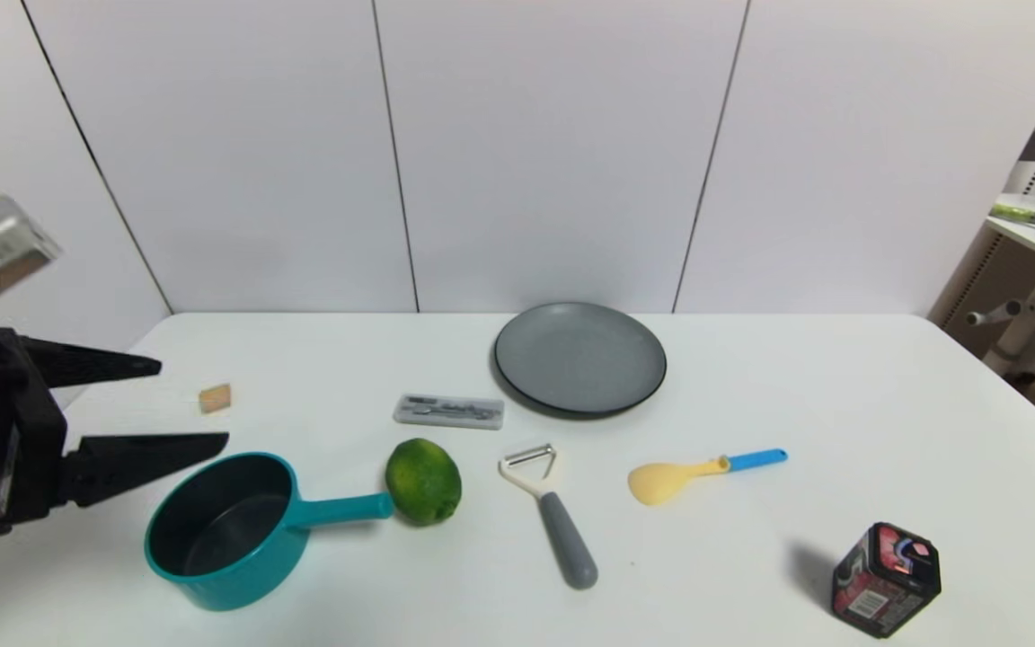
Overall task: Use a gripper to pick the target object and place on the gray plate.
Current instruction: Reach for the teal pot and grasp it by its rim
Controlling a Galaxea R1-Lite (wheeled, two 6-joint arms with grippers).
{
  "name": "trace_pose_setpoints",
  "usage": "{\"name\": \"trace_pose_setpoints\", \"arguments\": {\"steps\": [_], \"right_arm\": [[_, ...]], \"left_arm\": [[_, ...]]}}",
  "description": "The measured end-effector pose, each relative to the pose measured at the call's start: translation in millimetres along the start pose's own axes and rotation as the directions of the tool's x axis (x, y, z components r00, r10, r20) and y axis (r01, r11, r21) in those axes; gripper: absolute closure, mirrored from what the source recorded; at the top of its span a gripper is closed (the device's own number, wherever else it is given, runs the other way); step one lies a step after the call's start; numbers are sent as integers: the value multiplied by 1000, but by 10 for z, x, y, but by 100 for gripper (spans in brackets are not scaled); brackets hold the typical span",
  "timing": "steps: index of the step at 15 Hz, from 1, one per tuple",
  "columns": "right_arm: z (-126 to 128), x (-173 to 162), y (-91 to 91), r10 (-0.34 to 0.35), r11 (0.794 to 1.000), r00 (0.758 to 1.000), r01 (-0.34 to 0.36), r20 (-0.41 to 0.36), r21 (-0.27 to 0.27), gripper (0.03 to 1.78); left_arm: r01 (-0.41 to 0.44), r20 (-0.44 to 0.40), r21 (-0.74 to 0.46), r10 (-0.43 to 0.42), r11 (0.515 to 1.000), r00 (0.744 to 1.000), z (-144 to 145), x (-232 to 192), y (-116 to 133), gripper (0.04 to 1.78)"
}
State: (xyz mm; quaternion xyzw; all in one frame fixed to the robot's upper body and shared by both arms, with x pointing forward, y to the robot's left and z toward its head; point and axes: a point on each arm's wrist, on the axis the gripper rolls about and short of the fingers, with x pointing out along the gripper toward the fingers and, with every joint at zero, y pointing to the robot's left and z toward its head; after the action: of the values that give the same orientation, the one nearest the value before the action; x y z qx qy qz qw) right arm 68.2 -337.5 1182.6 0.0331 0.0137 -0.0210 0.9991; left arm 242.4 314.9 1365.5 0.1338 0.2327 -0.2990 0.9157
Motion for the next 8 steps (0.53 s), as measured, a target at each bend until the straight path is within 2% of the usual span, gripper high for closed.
{"name": "trace_pose_setpoints", "arguments": {"steps": [2,5,8], "right_arm": [[0,0,0,0,1000,1000,0,0,0,10],[0,0,0,0,1000,1000,0,0,0,10],[0,0,0,0,1000,1000,0,0,0,10]], "left_arm": [[76,-131,48,-70,996,989,-113,117,10,13],[172,-271,71,-147,983,951,-256,194,-12,13],[227,-323,111,-180,968,929,-316,274,5,13]]}}
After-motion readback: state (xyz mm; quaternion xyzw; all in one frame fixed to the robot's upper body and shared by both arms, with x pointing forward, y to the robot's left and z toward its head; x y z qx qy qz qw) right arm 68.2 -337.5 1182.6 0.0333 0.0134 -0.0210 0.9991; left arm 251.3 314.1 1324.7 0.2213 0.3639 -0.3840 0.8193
